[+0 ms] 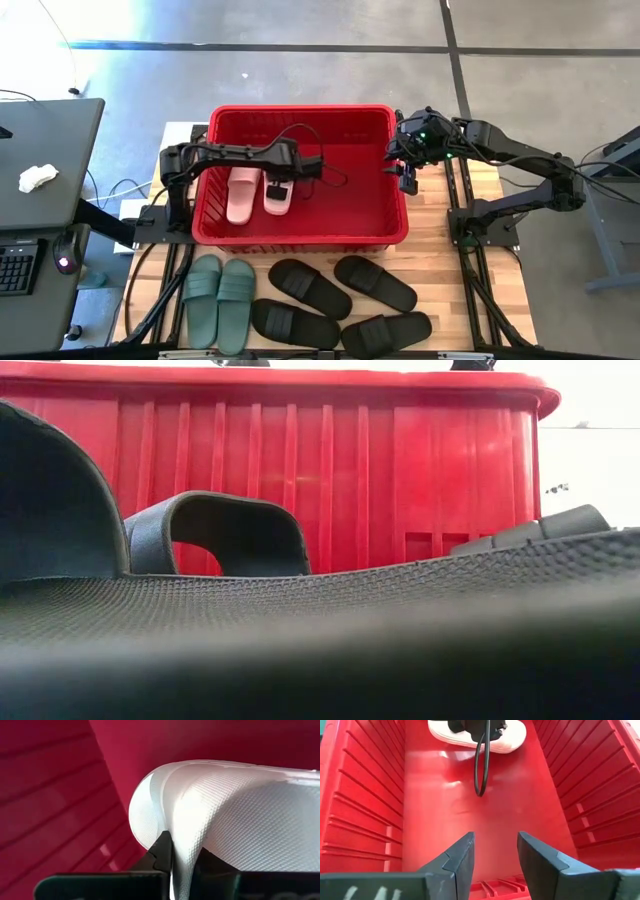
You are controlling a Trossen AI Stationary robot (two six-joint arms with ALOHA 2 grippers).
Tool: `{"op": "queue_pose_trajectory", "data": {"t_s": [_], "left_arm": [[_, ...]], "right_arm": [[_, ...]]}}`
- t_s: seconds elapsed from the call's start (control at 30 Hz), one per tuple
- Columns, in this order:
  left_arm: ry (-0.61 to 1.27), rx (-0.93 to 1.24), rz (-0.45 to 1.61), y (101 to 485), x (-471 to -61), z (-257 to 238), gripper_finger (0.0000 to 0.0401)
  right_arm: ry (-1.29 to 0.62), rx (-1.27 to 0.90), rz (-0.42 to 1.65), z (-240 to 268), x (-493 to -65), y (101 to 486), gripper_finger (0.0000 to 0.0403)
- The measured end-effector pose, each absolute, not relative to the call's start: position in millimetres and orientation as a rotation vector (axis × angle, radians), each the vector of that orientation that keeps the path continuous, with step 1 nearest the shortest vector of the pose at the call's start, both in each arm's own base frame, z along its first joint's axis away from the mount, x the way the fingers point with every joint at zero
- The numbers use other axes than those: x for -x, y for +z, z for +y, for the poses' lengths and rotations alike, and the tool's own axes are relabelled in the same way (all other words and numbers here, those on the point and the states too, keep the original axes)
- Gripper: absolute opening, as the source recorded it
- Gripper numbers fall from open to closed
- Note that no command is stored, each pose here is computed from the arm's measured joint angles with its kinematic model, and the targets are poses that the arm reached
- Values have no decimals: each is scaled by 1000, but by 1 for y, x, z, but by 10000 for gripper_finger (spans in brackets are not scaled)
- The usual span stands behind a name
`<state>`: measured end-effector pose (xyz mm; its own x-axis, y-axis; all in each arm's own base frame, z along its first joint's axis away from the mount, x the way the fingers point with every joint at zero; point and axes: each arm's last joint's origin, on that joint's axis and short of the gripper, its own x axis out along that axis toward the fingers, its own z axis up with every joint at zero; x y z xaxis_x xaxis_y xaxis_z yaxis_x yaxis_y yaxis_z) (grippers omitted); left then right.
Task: Pick and place slides into bin
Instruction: Put the pink slide into the red bin
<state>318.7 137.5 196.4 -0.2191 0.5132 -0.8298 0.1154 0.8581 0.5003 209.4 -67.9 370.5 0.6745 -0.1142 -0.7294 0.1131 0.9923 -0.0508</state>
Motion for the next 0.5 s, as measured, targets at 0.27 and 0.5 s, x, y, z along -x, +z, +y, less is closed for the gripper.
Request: {"op": "queue_pose_trajectory", "data": {"t_s": [0.27, 0.5], "left_arm": [[403, -464, 1807, 162, -302, 134, 4], [439, -474, 1776, 155, -302, 136, 13]], "right_arm": [[-125, 0, 820, -68, -209, 371, 138], [-128, -5, 820, -68, -209, 371, 138]]}}
